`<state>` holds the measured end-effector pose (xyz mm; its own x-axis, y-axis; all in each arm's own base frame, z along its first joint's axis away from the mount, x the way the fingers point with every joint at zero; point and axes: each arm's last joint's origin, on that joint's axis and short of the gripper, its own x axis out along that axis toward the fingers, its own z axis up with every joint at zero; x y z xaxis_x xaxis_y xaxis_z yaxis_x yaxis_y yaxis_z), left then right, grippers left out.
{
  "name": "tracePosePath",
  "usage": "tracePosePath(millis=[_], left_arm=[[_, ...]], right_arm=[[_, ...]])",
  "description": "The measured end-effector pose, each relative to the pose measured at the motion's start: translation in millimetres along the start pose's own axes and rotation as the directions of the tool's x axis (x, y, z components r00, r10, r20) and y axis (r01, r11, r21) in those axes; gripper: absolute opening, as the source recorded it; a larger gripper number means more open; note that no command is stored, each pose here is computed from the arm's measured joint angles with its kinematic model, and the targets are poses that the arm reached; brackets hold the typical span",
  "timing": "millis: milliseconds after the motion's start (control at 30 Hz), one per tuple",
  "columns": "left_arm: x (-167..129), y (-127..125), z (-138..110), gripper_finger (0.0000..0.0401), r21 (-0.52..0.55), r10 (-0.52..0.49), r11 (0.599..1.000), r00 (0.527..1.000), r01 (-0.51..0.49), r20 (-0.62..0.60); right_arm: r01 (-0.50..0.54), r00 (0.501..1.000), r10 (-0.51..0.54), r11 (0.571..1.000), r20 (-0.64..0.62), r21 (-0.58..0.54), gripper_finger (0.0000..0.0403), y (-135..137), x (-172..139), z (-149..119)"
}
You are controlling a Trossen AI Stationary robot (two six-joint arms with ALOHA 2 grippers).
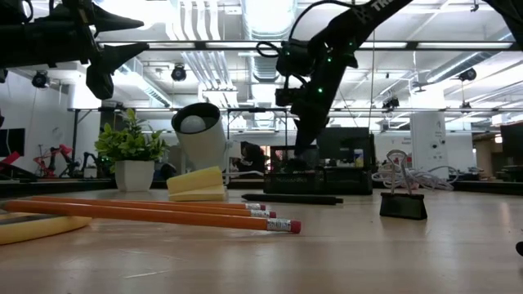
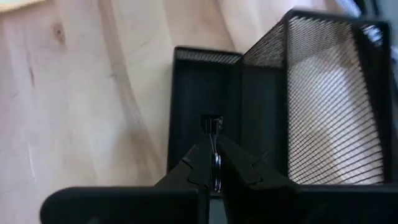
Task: Pick and place office supplies into organizer
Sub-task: Put the top right binder clip into the desk organizer
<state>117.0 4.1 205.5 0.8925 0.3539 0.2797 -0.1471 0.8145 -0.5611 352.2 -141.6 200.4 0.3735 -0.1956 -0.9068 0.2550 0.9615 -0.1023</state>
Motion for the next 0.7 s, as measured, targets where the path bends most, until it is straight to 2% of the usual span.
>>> tracePosePath(millis=[600, 700], left_arm=[[0.1, 0.0, -0.1, 0.0167, 0.001, 0.001, 1.0, 1.0, -0.001, -0.001], [0.0, 0.0, -0.1, 0.0167, 0.001, 0.0, 1.0, 1.0, 0.0, -0.001]], right_arm=[[-0.026, 0.999, 0.028, 0.999, -0.035, 0.034, 0.0008, 0.4, 8.7, -11.4], [-0.061, 0.998, 0.063, 0.997, -0.03, 0.05, 0.0008, 1.2, 8.6, -11.4]])
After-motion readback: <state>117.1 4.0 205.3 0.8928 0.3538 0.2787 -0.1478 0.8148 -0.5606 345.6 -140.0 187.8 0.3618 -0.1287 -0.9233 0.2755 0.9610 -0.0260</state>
